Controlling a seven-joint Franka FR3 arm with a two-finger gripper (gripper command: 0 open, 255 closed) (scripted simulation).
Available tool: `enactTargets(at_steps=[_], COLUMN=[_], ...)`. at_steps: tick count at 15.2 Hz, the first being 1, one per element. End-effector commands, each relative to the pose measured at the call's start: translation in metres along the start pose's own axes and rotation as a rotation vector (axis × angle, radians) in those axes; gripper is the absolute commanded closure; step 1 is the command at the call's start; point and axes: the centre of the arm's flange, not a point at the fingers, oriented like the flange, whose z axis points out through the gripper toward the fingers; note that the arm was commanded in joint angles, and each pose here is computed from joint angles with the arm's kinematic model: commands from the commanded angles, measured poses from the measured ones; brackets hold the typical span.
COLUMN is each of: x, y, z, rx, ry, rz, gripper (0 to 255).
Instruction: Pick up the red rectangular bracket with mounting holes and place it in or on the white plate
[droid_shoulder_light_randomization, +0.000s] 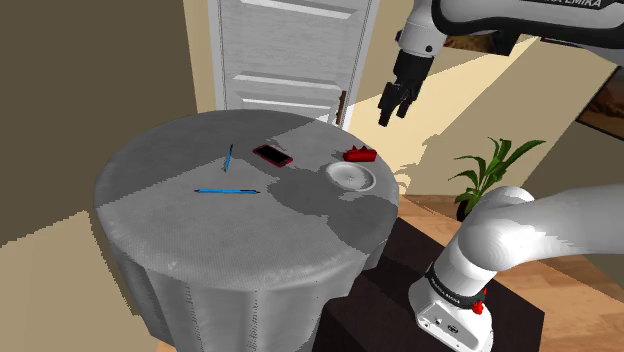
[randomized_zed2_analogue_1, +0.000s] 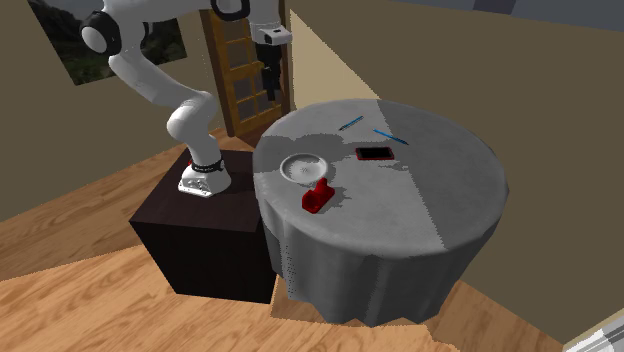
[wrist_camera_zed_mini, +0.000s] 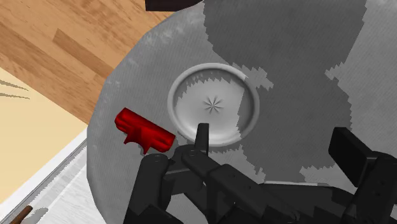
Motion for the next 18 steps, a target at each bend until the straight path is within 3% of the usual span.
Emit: enactTargets(at_steps=[1,18], x=[0.0,0.087], y=[0.0,0.14], z=[0.0,0.152], rx=[0.0,0.015], ry=[0.0,-0.007], rz=[0.0,-0.575], gripper=[0,0])
